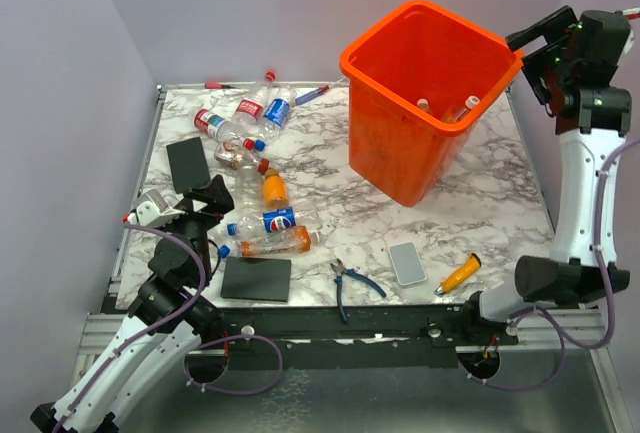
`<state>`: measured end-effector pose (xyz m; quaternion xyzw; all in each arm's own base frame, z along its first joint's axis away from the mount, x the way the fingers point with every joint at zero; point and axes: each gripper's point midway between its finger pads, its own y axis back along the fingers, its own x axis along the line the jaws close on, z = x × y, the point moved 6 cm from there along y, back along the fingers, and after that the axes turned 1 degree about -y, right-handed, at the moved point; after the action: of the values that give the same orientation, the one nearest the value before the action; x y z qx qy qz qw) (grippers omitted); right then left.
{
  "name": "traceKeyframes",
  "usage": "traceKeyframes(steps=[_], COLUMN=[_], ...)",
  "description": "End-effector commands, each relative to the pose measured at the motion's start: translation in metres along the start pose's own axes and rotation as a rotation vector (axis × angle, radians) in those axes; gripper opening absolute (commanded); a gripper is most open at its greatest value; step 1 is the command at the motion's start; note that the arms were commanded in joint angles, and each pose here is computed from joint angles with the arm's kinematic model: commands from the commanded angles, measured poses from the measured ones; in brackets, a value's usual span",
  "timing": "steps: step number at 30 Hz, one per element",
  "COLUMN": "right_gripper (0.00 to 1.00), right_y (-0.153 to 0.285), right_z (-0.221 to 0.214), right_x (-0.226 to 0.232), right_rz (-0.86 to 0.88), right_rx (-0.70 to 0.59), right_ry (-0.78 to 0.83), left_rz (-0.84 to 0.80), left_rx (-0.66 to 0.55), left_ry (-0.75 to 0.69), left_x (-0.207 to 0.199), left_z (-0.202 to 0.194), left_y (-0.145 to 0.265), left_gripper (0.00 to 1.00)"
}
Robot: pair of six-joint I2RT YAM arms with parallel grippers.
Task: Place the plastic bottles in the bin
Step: Move the trash bin to the center of the board, then pick up the plastic bottle at the center of the board.
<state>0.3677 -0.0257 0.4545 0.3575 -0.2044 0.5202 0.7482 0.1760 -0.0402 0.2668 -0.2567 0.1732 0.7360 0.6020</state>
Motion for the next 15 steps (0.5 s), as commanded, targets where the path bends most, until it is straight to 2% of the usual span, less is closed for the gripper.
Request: traceKeyframes(steps=[1, 6, 9, 11, 15], right_gripper=[1.0, 1.0, 1.0, 1.0, 1.0], right_y=[0.071, 0.16, 0.211, 0.229, 0.231], right_z=[0.002, -0.032, -0.064, -0.086, -0.131], right_x=[0.028, 0.059, 0.043, 0.021, -0.031], right_rz=[0.26, 0.775, 1.022, 1.071, 1.04], right_rx=[0.034, 0.11, 0.183, 0.211, 0.291], right_ry=[0.034, 0.208, 0.305, 0.348, 0.371], left_rz=[-0.006, 0.001, 0.005, 0.006, 0.012], left_rx=[0.013, 0.02, 0.025, 0.027, 0.036], left_ry=[-0.012, -0.026, -0.035, -0.038, -0.056], left_x=[0.001, 0.0, 0.0, 0.001, 0.0], left_z=[-0.003, -0.005, -0.006, -0.007, -0.009], left_y=[0.0, -0.001, -0.001, -0.001, -0.003], left_gripper=[0.99, 0.99, 0.99, 0.99, 0.99])
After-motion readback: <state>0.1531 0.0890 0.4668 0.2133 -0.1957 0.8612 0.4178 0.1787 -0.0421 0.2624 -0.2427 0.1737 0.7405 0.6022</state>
